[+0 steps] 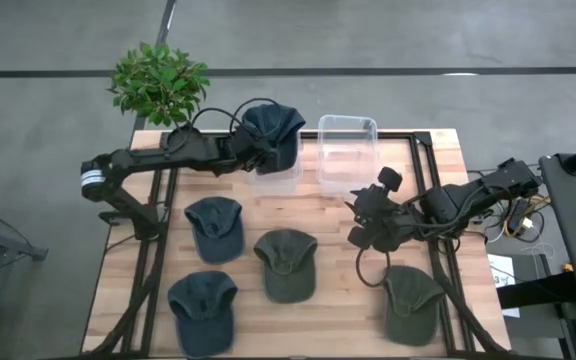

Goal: Pick & Place hat
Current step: Put the top right blue cap into the left transparent bin

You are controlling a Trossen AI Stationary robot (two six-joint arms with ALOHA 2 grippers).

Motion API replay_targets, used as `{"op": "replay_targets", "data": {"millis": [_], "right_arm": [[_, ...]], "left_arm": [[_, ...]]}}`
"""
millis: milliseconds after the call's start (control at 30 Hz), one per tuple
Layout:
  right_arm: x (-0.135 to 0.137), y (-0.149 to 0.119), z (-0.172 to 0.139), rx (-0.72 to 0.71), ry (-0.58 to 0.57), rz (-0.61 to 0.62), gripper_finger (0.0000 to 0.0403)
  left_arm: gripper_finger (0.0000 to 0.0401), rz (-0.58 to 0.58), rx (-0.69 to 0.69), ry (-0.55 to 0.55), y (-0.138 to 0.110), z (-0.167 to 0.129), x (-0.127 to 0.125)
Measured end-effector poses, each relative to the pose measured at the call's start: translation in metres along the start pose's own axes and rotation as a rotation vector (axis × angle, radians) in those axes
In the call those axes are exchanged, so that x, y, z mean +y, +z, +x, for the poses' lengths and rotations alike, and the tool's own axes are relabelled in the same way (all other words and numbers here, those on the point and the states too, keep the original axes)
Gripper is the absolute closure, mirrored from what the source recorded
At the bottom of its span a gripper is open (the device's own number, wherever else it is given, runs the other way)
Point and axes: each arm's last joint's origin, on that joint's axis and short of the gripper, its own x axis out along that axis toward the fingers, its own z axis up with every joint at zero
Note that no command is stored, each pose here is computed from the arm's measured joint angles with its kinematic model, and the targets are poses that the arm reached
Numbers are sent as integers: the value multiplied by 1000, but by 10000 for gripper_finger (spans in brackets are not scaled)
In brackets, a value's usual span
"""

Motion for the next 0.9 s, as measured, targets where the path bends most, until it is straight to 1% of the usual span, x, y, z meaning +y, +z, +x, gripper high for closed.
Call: {"op": "replay_targets", "data": {"millis": [400, 700, 900], "right_arm": [[1, -3, 2, 7, -5, -13, 271], [1, -3, 2, 6, -4, -15, 280], [1, -3, 2, 5, -4, -12, 276]], "left_arm": [[379, -3, -4, 2, 1, 0, 1], [378, -3, -3, 2, 1, 0, 1], [378, -2, -4, 3, -1, 2, 2]]}}
